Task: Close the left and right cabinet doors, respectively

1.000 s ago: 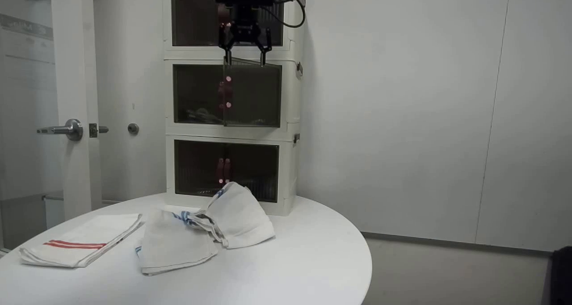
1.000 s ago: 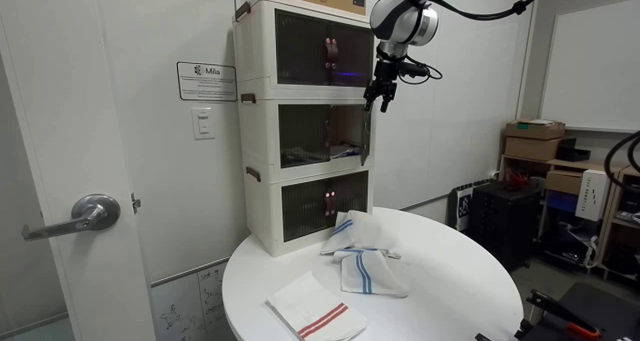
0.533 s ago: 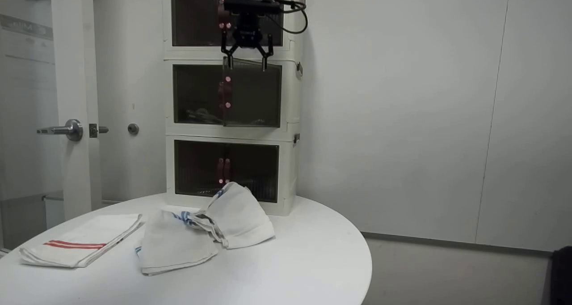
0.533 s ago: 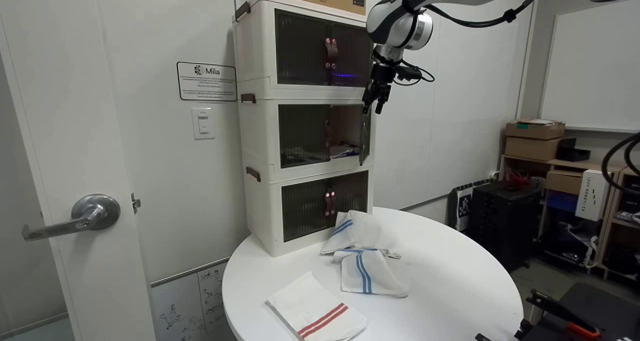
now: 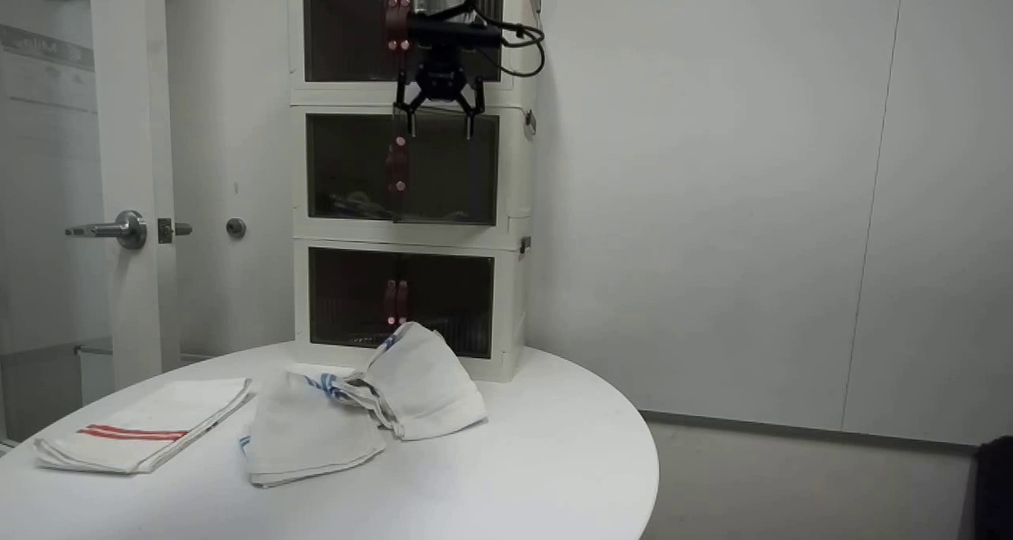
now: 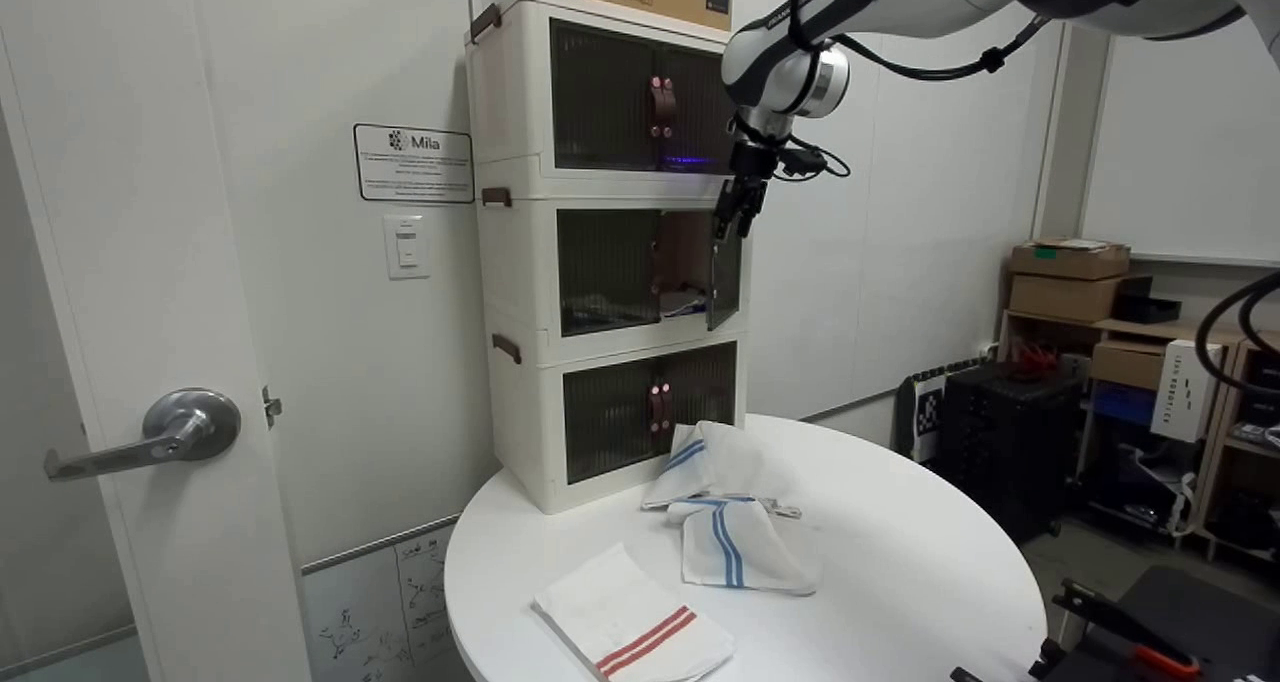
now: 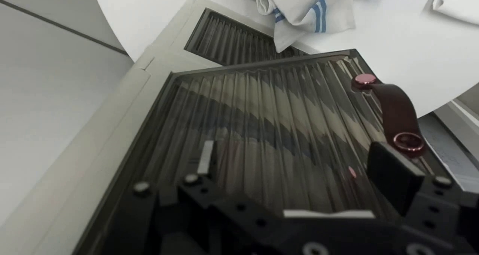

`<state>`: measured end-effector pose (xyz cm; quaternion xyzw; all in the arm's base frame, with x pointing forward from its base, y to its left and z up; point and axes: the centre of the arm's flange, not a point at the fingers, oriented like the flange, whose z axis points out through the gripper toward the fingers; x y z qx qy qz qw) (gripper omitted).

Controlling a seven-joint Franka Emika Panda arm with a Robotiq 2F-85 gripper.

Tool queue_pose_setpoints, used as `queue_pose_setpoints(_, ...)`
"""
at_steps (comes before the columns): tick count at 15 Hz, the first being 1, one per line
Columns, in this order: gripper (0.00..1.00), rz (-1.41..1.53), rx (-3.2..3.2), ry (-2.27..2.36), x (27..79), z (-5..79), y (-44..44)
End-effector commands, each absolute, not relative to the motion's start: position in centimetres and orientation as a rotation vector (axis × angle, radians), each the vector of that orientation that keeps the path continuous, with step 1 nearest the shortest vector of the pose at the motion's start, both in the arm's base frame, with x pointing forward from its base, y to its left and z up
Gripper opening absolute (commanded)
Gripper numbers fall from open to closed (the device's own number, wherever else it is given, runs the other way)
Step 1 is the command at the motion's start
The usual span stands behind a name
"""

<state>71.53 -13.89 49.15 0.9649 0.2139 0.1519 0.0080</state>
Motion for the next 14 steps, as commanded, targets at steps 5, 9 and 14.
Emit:
queue_pose_setpoints(5,1.00,0.711,2.951,0.610,73.1,50.3,-12.0)
queue_pose_setpoints(9,1.00,0.740,2.983,0.476,73.6,50.0,-11.9)
queue_pose_setpoints(14,1.00,0.822,3.042,0.217,73.8,49.8,-11.8)
